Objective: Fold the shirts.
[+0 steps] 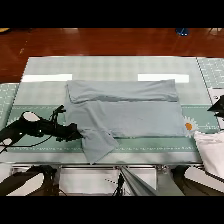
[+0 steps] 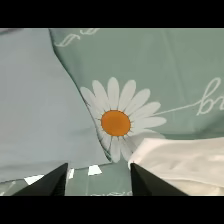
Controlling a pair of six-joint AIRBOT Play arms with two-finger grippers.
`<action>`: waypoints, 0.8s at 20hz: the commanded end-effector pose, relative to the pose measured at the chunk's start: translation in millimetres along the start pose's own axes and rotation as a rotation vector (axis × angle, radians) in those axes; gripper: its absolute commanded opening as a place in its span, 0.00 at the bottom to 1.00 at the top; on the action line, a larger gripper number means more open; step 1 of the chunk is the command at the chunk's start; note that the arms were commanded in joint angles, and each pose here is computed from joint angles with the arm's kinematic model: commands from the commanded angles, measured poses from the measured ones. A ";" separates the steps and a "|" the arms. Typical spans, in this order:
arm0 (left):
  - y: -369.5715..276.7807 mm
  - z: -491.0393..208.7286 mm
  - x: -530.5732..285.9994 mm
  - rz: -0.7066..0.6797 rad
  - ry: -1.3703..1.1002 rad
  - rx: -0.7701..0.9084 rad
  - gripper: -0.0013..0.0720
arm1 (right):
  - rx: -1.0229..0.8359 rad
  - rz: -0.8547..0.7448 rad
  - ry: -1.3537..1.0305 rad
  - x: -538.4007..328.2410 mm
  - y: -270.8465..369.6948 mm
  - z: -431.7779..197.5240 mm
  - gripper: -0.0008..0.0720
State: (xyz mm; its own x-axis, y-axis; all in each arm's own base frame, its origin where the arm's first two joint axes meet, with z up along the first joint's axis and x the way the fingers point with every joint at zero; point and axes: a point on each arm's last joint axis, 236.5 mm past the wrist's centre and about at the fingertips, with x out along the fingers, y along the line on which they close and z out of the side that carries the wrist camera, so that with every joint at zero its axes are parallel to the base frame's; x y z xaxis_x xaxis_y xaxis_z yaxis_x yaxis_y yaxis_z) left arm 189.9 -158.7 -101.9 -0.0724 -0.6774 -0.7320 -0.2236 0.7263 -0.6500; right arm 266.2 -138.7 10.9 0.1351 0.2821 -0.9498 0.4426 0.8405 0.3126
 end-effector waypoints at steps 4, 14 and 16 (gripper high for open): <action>-8.9 0.9 -7.2 -0.012 -0.028 0.055 0.05 | 0.109 0.134 0.048 62.9 -13.5 -36.1 0.68; -10.4 3.4 -8.7 -0.013 -0.043 0.071 0.05 | 0.077 0.207 0.083 122.5 21.1 -63.1 0.62; -10.4 4.3 -8.8 -0.012 -0.047 0.071 0.05 | 0.099 0.214 0.099 127.0 22.2 -69.8 0.60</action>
State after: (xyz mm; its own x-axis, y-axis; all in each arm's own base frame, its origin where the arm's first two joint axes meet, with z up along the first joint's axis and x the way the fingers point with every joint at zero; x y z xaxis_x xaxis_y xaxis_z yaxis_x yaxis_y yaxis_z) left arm 195.0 -160.3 -89.5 -0.0318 -0.6832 -0.7295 -0.1561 0.7243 -0.6716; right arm 229.8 -62.0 -97.0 0.1267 0.4754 -0.8706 0.4793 0.7391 0.4734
